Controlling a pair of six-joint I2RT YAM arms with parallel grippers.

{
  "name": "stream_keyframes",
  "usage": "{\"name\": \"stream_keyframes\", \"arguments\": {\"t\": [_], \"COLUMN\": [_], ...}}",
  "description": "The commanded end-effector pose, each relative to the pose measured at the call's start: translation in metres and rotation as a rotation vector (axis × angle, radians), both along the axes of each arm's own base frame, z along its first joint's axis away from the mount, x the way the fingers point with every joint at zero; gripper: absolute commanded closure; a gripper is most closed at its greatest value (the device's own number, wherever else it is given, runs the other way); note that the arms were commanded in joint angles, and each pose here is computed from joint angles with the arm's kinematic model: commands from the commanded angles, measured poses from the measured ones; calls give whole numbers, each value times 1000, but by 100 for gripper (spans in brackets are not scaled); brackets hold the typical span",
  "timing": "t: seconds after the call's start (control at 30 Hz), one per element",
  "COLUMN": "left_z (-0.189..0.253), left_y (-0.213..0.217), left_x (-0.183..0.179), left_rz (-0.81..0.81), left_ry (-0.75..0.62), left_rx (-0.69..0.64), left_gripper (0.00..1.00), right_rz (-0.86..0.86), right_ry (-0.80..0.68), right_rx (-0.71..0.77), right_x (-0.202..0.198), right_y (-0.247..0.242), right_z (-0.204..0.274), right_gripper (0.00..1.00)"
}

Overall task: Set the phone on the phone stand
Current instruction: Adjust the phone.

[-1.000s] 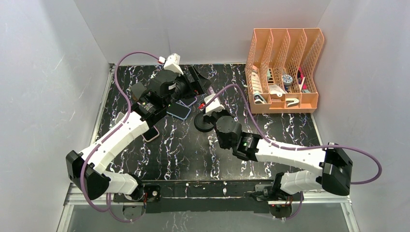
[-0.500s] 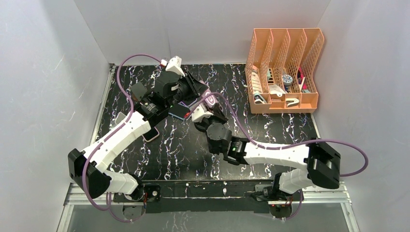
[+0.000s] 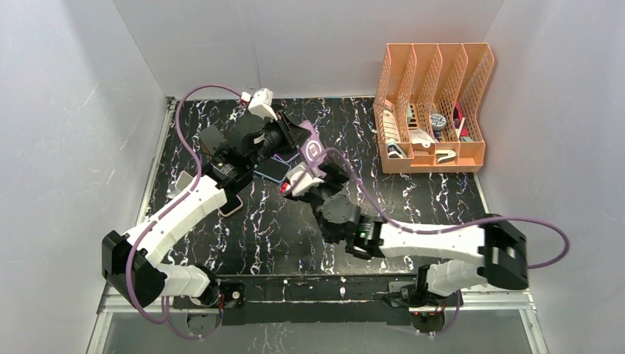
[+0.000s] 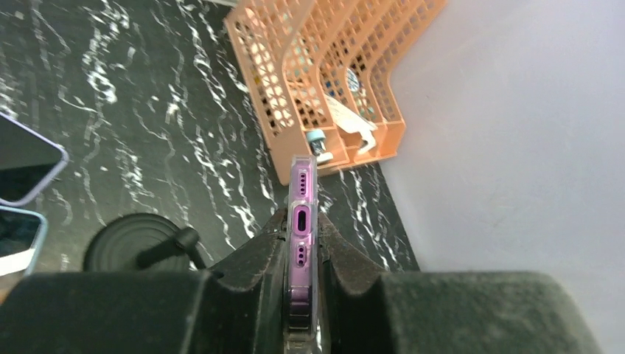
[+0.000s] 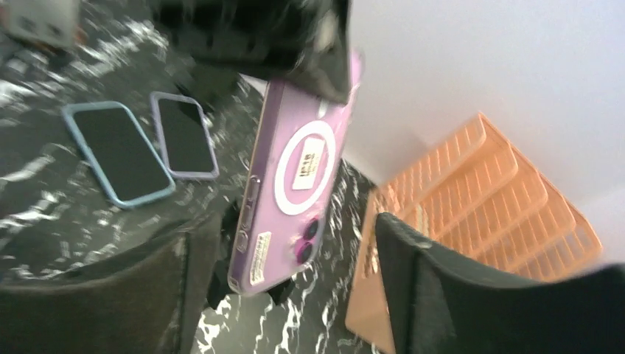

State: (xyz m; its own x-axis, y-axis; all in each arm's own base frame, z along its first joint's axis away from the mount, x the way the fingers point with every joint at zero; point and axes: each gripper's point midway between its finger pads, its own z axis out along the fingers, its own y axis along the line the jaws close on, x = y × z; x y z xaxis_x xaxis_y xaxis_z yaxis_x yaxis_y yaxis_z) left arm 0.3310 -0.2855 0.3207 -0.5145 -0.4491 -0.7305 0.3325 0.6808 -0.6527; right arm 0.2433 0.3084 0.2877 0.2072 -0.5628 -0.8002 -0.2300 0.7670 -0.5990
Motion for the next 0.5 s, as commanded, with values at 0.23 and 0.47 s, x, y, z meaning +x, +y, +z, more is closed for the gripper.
{"name": "stream_keyframes", "arguments": {"t": [0.23, 0.47], "left_z": [78, 125], "left_y": [42, 23], "left_x": [12, -32], "left_rz": [-16, -352], "left_ry": [-315, -511], "left_rx": [-7, -129], "left_gripper": [100, 100], "right_rz": [757, 1021], "right_ry": [126, 258], "right_rx": [501, 429], "right_x": [-108, -160], "right_y": [-2, -16], "right_z": [121, 145], "right_gripper": [1, 1]}}
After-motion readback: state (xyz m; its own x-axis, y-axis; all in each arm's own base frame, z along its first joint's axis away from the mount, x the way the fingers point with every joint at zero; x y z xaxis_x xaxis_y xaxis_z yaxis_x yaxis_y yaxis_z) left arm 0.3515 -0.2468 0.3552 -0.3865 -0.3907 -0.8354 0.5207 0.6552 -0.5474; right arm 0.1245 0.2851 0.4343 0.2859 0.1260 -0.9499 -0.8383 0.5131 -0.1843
